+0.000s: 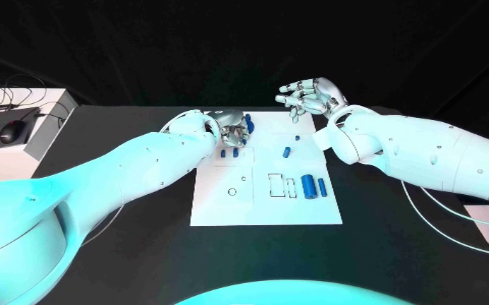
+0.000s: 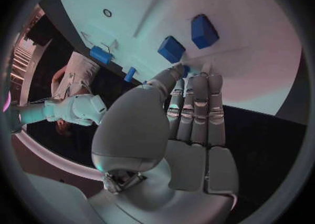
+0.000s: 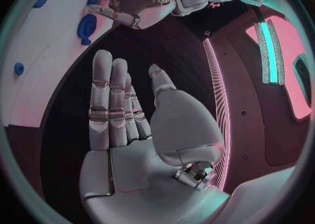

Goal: Assemble the parts on the task board

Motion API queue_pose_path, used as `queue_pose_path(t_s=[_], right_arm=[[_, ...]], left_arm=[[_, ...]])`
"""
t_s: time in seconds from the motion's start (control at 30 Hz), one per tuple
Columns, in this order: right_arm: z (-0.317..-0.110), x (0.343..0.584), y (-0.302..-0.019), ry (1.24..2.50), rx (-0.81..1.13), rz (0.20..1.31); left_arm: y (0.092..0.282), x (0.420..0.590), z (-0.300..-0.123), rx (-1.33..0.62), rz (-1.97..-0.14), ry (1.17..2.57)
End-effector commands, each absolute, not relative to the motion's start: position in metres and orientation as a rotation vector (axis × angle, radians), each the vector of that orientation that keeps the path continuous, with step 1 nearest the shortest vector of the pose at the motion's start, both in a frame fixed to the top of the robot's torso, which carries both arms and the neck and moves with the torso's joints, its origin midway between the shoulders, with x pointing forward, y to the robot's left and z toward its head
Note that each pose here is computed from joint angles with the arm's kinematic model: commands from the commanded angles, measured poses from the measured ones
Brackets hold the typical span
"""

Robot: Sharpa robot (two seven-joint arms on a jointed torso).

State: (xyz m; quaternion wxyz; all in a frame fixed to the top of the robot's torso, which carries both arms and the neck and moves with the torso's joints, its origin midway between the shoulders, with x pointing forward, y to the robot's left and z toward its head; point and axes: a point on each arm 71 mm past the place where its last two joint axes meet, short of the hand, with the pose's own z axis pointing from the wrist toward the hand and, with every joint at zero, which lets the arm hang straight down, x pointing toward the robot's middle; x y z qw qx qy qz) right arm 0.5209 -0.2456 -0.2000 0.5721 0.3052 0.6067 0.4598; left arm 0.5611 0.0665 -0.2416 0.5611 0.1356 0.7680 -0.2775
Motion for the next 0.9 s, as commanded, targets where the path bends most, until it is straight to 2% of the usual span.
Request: queue_pose_path(t_s=[0.03,0.9], right_arm=[[-0.1986,0.5208,-0.2437,1.42,0.706,1.094],[-0.1967,0.5212,-0.2423,1.418,0.704,1.097]], left_arm=[[0.064,0.5599,-0.243,0.327,-0.669,1.829],[0.0648,0.561,-0.2453,0.322,-0.655,1.842]])
